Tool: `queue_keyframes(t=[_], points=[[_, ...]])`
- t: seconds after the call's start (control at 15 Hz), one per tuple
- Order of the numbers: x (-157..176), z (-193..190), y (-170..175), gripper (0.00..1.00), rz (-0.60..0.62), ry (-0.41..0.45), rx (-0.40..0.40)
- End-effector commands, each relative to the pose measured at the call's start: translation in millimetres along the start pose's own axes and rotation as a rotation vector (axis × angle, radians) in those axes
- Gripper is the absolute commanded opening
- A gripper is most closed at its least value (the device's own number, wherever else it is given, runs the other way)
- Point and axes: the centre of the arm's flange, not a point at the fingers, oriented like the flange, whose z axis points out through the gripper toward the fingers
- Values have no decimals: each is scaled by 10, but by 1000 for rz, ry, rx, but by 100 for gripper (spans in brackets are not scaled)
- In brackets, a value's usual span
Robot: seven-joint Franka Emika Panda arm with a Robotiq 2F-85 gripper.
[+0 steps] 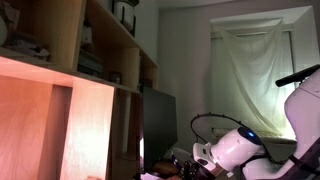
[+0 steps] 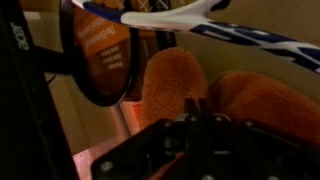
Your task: Pick up the towel and wipe the screen of the computer monitor
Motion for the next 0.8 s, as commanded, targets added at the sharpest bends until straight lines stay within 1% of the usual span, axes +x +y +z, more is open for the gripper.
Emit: queue_keyframes(t=[0.0,0.13,0.27,0.47,0.6,0.73], points=[[108,-562,-106,5,-48,66,-83],[138,-656,-99,5,-66,110,-117],[246,-704,-62,5,-61,140,-109],[394,-799,-19,5,-18,260,-79],[440,-949,32,5,38,315,-92],[371,-1088,125,5,80,358,-116]])
